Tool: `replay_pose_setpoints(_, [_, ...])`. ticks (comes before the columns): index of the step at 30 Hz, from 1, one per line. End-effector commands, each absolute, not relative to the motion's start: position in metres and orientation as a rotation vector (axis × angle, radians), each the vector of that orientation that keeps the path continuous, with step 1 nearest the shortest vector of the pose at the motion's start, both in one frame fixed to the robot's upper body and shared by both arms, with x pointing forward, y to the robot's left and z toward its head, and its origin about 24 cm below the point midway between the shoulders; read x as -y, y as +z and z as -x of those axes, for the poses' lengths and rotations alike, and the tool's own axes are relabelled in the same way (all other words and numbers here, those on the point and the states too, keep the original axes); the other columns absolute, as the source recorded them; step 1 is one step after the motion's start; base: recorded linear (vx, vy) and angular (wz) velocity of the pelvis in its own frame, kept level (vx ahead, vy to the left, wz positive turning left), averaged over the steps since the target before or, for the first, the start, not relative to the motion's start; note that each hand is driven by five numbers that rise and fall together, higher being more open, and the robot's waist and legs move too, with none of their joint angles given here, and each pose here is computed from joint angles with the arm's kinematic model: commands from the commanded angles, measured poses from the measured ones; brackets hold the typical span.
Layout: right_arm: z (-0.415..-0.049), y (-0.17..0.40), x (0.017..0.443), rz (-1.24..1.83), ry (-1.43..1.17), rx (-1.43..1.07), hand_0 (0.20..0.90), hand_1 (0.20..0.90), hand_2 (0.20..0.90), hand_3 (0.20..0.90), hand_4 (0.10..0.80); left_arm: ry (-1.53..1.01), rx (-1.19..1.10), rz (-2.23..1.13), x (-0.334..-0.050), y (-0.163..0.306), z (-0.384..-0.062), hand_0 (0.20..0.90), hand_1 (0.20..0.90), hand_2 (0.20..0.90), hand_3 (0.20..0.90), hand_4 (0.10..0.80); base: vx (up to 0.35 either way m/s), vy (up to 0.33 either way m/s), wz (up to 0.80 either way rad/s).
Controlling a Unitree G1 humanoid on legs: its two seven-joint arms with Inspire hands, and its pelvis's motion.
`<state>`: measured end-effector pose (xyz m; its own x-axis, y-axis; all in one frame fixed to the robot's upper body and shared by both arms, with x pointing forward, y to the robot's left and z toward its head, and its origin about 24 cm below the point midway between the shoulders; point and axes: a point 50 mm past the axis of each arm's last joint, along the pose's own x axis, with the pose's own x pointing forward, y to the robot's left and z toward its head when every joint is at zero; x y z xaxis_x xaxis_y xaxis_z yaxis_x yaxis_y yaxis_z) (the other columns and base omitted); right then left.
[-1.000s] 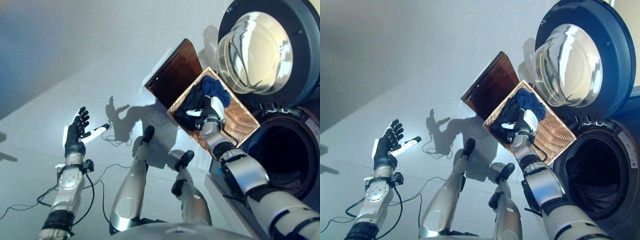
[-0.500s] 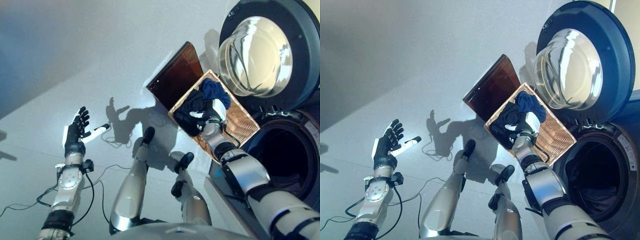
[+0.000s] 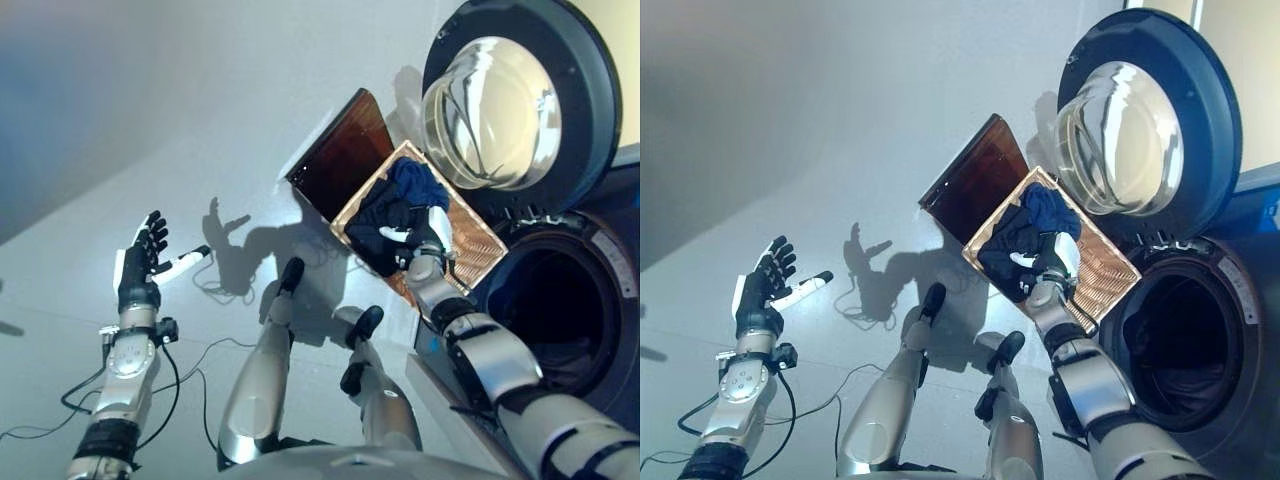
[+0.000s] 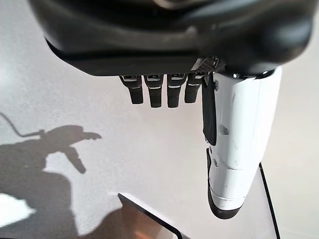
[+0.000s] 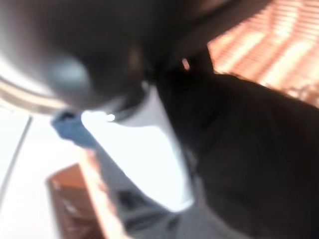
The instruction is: Pick up the clothes and place them into the washing machine
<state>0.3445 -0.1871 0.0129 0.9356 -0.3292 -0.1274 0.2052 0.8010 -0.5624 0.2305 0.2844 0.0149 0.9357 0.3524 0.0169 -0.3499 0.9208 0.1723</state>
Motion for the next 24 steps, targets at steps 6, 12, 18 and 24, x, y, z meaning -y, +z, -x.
replay_pose_setpoints(6, [-0.312,0.001,0.207,0.307,-0.341,-0.136,0.2,0.2,0.2,0.2,0.3,0.522,-0.022,-0.181,-0.313,0.009,-0.201,0.9,0.9,0.9,0.9,0.8,0.036,-0.008,-0.06])
replay_pose_setpoints(12, [-0.293,-0.004,0.221,0.083,-0.341,-0.112,0.2,0.2,0.2,0.2,0.3,0.537,-0.056,-0.148,-0.315,0.001,-0.194,0.9,0.9,0.9,0.9,0.8,0.043,0.005,-0.09])
replay_pose_setpoints(18, [-0.275,-0.012,0.238,-0.131,-0.414,-0.099,0.2,0.2,0.2,0.2,0.3,0.56,-0.095,-0.098,-0.314,-0.011,-0.188,0.9,0.9,0.9,0.9,0.8,0.038,0.001,-0.1])
replay_pose_setpoints(24, [-0.252,-0.016,0.253,-0.331,-0.49,-0.039,0.2,0.2,0.2,0.2,0.3,0.577,-0.167,-0.059,-0.31,-0.028,-0.178,0.9,0.9,0.9,0.9,0.8,0.06,-0.002,-0.16])
